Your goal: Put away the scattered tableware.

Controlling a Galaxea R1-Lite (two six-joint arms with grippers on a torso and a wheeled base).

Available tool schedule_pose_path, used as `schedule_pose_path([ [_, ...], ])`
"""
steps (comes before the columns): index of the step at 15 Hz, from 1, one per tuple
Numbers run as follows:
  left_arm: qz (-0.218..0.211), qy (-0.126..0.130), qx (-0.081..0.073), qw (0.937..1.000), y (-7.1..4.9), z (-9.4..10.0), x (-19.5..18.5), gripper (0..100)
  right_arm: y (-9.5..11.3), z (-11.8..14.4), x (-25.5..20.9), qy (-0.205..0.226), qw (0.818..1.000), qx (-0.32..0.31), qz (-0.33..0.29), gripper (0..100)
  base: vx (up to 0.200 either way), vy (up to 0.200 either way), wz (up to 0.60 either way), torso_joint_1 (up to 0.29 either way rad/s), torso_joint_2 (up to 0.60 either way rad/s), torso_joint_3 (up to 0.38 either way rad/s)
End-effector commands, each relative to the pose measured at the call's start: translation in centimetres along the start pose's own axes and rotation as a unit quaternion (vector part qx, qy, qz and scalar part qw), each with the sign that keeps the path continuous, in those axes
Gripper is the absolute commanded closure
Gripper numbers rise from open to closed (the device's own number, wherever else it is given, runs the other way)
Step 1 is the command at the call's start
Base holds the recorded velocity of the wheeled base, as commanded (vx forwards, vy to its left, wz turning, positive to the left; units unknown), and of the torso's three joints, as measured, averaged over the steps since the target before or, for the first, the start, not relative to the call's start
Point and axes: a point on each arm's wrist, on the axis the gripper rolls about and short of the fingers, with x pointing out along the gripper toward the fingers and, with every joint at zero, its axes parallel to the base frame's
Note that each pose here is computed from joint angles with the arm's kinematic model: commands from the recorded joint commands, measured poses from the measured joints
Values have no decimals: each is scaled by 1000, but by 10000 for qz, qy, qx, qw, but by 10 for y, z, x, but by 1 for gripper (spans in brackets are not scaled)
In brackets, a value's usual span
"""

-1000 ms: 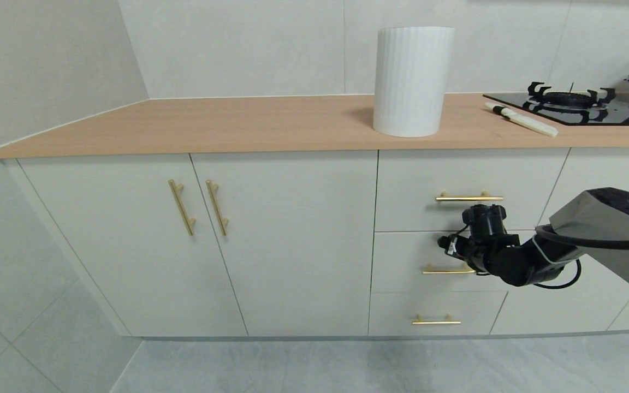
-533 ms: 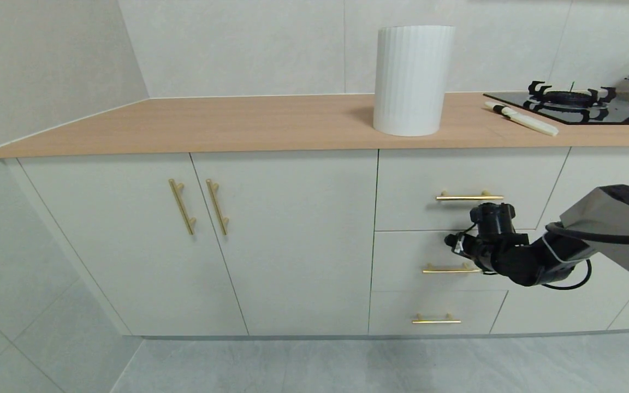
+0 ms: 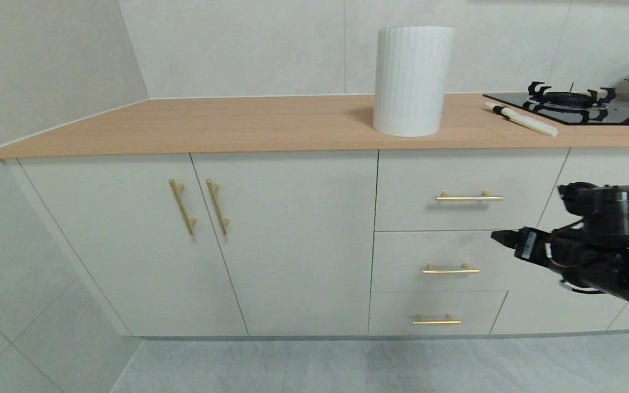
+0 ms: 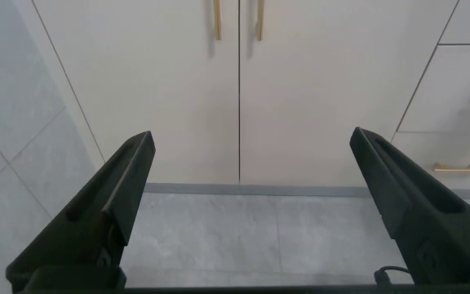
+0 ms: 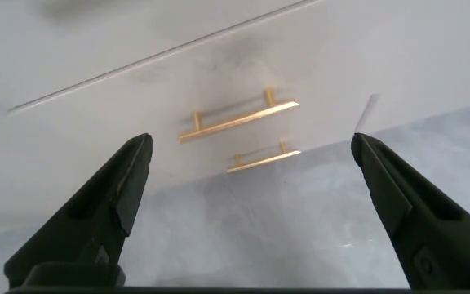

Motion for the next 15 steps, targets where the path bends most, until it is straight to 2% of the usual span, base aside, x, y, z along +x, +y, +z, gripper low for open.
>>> schedule_pose_path([
  [1, 2, 0, -1, 10000, 0, 0, 0, 0, -32, -11, -114, -846, 9956, -265, 295, 0, 0, 0, 0, 0, 0, 0],
  [4, 2, 0, -1, 10000, 0, 0, 0, 0, -61, -44, -177, -1563, 9830, -934, 227, 0, 0, 0, 0, 0, 0, 0],
  [8, 2, 0, -1, 10000, 0, 0, 0, 0, -94, -90, -234, -1918, 9723, -1337, -62, 0, 0, 0, 0, 0, 0, 0],
  [9, 2, 0, -1, 10000, 0, 0, 0, 0, -98, -94, -241, -1961, 9713, -1332, -181, 0, 0, 0, 0, 0, 0, 0],
  [11, 2, 0, -1, 10000, 0, 0, 0, 0, -104, -108, -257, -2208, 9652, -1158, -792, 0, 0, 0, 0, 0, 0, 0],
  [13, 2, 0, -1, 10000, 0, 0, 0, 0, -108, -128, -266, -2502, 9560, -1363, -707, 0, 0, 0, 0, 0, 0, 0],
  [15, 2, 0, -1, 10000, 0, 0, 0, 0, -111, -136, -269, -2582, 9533, -1411, -681, 0, 0, 0, 0, 0, 0, 0],
])
